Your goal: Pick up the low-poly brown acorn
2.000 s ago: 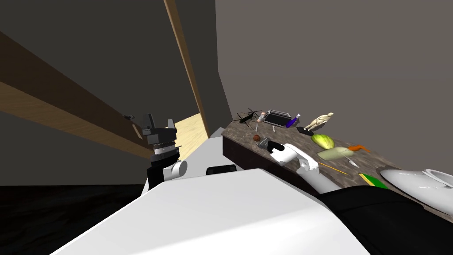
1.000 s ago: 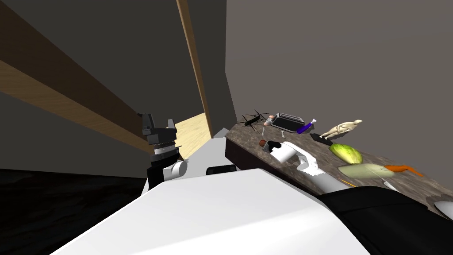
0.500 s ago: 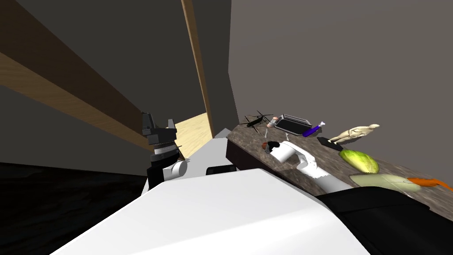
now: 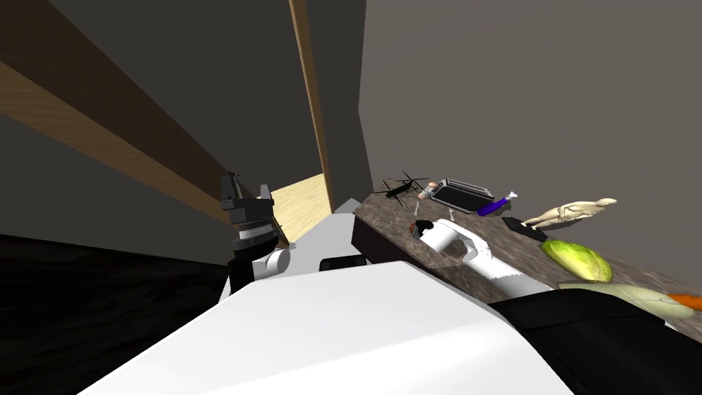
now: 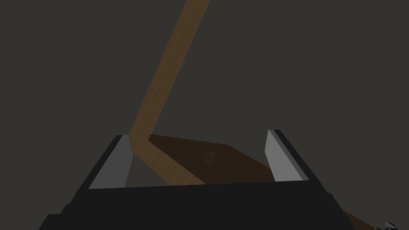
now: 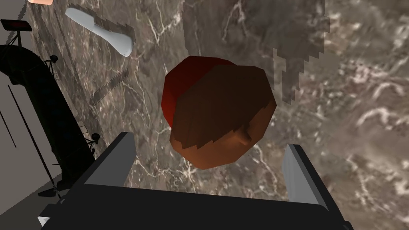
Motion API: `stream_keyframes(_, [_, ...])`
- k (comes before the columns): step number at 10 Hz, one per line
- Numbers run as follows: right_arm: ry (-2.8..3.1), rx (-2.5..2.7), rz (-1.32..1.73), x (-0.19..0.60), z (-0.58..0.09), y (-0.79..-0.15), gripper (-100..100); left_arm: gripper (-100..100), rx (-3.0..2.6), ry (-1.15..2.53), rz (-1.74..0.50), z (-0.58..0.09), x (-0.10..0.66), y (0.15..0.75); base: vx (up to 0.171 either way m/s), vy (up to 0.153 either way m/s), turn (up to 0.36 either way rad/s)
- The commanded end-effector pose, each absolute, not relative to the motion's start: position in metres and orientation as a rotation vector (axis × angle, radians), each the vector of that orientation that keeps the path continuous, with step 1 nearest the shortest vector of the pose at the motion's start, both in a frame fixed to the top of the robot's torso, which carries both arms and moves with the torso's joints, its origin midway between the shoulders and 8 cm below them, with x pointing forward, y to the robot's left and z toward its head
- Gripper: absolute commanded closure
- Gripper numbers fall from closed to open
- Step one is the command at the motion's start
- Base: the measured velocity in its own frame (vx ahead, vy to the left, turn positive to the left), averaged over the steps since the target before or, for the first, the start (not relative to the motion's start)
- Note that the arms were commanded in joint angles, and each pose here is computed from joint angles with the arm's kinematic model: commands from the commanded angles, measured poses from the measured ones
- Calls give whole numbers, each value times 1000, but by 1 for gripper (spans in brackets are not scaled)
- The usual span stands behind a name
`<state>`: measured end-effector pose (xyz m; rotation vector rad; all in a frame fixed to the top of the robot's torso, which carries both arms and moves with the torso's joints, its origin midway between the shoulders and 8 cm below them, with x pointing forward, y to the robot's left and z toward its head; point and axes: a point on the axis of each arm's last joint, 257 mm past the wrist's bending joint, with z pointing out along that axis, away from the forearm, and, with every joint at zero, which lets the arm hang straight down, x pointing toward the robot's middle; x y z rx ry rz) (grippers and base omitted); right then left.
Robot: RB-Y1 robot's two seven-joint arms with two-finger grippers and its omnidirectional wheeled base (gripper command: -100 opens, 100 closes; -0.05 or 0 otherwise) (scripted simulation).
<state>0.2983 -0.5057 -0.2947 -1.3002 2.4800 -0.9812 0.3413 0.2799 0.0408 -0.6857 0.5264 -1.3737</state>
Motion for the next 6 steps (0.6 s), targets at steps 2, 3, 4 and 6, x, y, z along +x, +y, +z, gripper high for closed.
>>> stream_keyframes(2, [2502, -1274, -982, 292, -301, -520, -100, 0, -686, 526, -1374, 41, 341, 280, -45, 30, 138])
stream_keyframes(3, [2505, -1264, -980, 292, -301, -520, -100, 0, -686, 526, -1374, 41, 341, 280, -16, 20, -22])
stream_keyframes(4, [2529, -1261, -976, 283, -309, -532, -100, 0, -686, 526, -1374, 41, 341, 280, -28, 31, 195])
stream_keyframes(6, [2556, -1242, -975, 275, -316, -545, -100, 0, -686, 526, -1374, 41, 341, 280, -35, 29, 137])
